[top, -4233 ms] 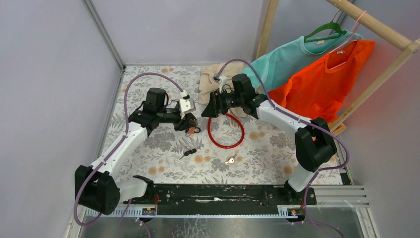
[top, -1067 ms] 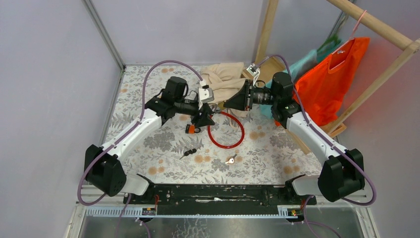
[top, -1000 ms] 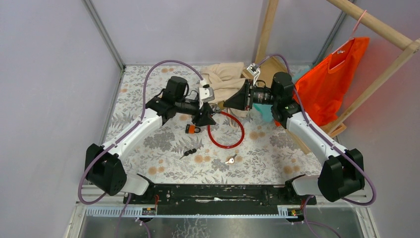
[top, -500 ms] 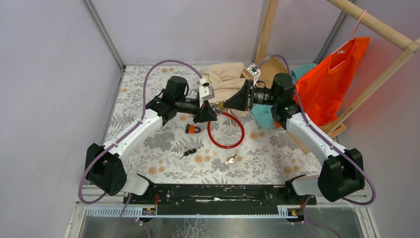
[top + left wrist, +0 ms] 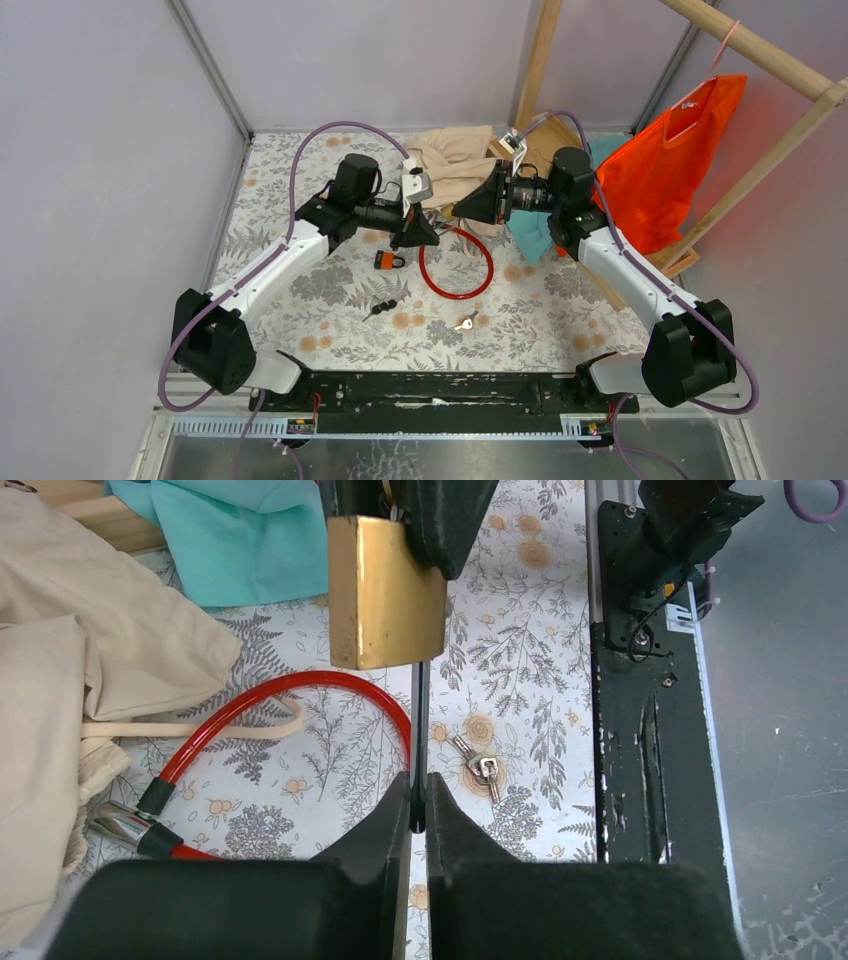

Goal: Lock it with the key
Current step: Place the lock at the center of the board.

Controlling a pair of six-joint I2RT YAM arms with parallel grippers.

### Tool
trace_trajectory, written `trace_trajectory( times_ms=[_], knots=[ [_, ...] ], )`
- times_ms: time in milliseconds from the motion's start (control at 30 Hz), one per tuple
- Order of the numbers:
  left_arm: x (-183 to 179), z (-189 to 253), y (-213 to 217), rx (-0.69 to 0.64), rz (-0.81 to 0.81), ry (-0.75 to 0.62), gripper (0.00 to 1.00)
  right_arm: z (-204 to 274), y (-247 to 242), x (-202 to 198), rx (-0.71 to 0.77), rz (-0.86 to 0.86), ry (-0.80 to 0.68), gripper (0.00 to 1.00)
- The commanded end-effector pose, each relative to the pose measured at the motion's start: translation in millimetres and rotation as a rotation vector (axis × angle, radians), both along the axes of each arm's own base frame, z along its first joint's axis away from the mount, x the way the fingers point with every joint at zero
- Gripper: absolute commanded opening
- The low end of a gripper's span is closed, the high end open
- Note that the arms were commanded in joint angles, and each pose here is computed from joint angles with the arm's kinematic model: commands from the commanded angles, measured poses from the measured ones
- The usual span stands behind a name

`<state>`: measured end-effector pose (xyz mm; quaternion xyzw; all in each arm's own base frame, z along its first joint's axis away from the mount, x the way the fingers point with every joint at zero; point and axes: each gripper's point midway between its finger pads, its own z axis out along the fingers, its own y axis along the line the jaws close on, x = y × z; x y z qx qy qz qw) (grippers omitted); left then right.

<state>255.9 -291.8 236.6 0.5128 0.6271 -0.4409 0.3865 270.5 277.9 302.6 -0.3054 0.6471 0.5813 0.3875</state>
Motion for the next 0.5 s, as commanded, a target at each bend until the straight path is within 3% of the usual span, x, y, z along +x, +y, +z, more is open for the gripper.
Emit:
trace_trajectory(
  times_ms=[0, 300, 467],
  knots=[
    [-8, 23, -4, -0.066, -0.036, -0.023, 0.00, 5, -4, -5, -0.006, 0.011, -0.128, 0.00],
    [-13, 28, 2, -0.055, -0.032, 0.028, 0.00, -8, -7, -13, -0.059, 0.079, -0.267, 0.03],
    [-7, 21, 8, 0.008, -0.009, -0.008, 0.00, -18, -9, -14, -0.107, 0.107, -0.287, 0.17]
  ],
)
